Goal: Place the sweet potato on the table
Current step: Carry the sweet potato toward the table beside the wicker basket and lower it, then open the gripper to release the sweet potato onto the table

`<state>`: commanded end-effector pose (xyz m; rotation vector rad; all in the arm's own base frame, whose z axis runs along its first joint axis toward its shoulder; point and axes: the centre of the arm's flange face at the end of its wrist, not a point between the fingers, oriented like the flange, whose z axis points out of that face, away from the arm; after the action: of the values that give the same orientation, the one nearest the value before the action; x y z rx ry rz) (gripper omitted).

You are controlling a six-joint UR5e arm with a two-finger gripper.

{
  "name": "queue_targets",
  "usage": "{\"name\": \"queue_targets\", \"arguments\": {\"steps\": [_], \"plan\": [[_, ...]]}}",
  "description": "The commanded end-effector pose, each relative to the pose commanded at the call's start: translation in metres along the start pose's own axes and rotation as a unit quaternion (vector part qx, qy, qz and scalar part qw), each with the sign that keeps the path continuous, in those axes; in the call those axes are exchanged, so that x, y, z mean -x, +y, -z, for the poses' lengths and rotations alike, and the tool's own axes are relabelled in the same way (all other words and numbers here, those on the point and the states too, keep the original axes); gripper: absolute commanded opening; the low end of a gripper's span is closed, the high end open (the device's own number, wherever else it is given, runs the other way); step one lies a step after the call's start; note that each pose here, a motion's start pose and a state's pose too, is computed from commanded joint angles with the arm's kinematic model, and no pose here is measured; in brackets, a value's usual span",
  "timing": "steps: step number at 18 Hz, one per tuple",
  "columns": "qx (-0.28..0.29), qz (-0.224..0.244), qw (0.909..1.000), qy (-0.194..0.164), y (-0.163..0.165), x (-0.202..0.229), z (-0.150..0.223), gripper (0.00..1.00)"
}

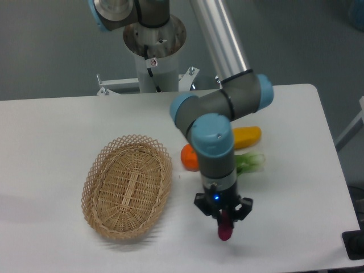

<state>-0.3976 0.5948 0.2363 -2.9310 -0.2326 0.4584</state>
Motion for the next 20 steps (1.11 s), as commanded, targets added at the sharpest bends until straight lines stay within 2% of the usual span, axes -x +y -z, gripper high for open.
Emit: {"name": "queue_targets", "arguments": {"steps": [6, 10, 17, 18, 19, 20], "plan": [[0.014, -0.022, 0.9996, 0.010, -0.005, -0.030, -0.019, 0.19], [0.019, -0.075, 0.9969, 0.017, -0.002, -0.042, -0.023, 0.19], [0.025, -0.086, 0.9958, 0.018, 0.001, -0.057, -0.024, 0.24], [0.026, -0.087, 0.9957, 0.018, 0.001, -0.058, -0.024, 0.31], [0.025, -0.086, 0.9958, 0.017, 0.000, -0.058, -0.024, 0.50], [0.025, -0.085, 0.9959, 0.016, 0.000, -0.056, -0.024, 0.83]]}}
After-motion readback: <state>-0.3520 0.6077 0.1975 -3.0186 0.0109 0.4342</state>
